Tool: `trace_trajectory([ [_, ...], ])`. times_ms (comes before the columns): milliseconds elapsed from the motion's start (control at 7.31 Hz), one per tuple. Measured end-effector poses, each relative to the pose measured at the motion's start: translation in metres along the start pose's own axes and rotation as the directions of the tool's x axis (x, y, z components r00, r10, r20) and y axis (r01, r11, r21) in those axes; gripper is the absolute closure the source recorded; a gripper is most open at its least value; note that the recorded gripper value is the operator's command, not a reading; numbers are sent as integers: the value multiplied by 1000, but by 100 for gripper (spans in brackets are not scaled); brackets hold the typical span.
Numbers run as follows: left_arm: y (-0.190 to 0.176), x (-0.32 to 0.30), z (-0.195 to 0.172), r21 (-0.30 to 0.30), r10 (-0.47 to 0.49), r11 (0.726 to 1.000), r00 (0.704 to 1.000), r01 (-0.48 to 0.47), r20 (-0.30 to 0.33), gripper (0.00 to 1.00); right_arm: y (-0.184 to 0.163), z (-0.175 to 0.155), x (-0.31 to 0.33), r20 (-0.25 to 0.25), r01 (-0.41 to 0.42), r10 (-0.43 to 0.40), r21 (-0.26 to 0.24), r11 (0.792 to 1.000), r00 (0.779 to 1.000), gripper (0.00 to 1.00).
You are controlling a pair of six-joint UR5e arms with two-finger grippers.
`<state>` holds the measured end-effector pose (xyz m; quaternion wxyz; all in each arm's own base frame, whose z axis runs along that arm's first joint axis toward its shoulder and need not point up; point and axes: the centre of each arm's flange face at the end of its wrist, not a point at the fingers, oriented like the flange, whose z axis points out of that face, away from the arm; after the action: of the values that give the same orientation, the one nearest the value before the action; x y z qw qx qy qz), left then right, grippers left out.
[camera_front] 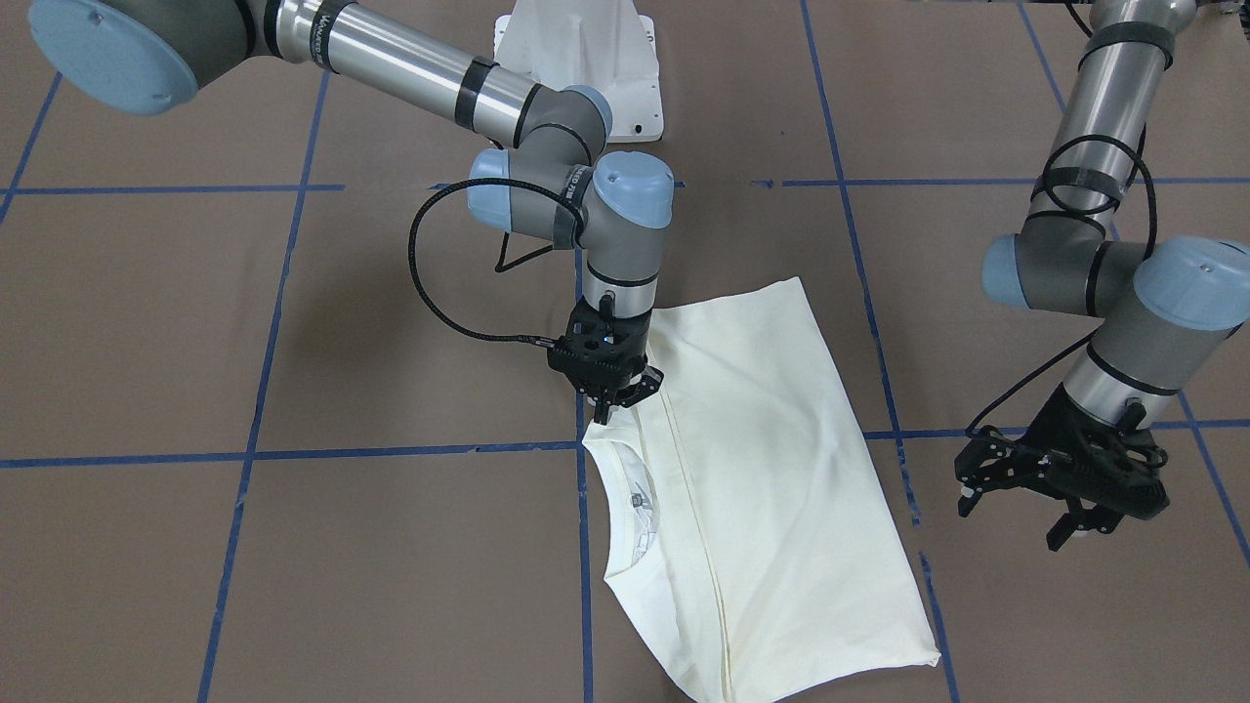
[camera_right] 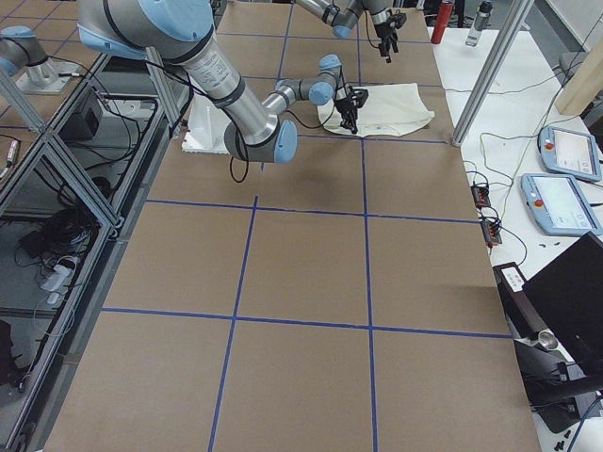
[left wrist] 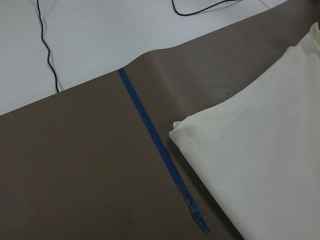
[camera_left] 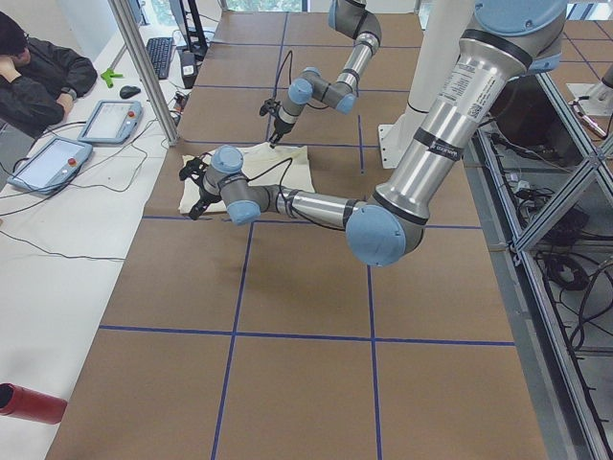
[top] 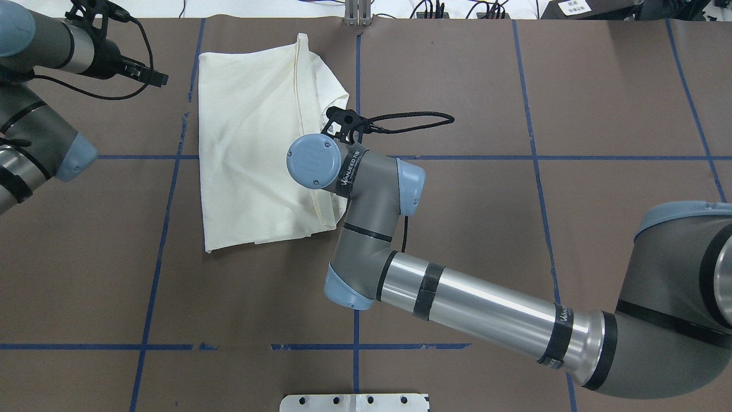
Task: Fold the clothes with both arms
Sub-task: 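Release the shirt and raise the left gripper while the right gripper reaches the collar, then press and smooth the folded shirt's collar edge with the right gripper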
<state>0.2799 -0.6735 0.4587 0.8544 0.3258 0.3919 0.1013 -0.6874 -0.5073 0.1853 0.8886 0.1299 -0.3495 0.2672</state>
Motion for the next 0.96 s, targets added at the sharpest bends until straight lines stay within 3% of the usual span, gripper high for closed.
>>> trace_trajectory([
  [410, -1, 2, -2, 5, 0, 1000, 1000, 0, -3, 0, -4, -14, 11, -12, 6, -6, -4, 1000, 1000, 100],
  [684, -3, 4, -3, 8, 2, 1000, 1000, -2, -5, 0, -5, -39, 83, 12, 13, -13, -10, 1000, 1000, 100],
  [957, -3, 5, -4, 10, 3, 1000, 1000, -2, -7, 0, 26, -63, 159, 48, 49, -48, -9, 999, 998, 100],
])
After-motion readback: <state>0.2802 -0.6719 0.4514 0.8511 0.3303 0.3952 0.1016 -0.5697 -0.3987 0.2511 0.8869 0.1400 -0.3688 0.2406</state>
